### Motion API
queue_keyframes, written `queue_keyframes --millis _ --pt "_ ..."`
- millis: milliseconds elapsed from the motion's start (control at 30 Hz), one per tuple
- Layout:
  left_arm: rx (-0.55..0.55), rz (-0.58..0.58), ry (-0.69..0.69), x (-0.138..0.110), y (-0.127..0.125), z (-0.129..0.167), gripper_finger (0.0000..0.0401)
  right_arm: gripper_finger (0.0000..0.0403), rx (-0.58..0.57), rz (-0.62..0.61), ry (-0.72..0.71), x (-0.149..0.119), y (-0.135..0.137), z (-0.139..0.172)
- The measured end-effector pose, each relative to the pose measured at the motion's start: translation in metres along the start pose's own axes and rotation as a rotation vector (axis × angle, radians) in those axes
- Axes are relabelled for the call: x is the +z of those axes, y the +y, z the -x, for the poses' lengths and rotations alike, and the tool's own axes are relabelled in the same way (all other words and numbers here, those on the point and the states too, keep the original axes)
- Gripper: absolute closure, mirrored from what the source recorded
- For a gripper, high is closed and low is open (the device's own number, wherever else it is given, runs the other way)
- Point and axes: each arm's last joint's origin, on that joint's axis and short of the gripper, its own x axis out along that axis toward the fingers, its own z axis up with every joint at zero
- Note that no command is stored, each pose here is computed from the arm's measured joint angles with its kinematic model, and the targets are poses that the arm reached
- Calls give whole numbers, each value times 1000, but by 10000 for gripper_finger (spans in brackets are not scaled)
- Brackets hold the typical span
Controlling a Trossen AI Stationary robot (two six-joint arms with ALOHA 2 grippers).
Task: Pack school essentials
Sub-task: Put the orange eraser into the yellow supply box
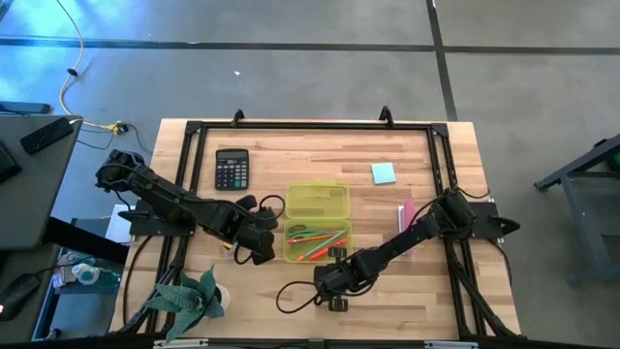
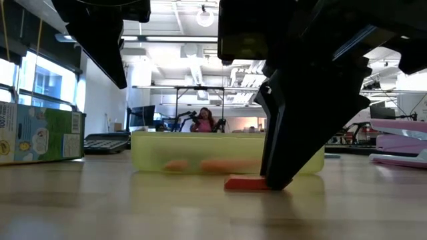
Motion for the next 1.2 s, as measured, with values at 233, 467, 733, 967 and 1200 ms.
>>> queue_keyframes --millis 233,467,733,967,1200 --pt "0 -24 0 0 0 0 315 348 2 0 0 0 0 0" --pt "0 -24 1 0 0 0 315 348 32 12 1 -2 6 15" --pt "0 -24 1 0 0 0 316 348 13 39 -91 0 13 45" --pt "0 -24 0 0 0 0 315 348 -158 64 -179 2 2 81" --pt "0 -24 0 0 0 0 315 347 -343 53 -223 6 -23 107"
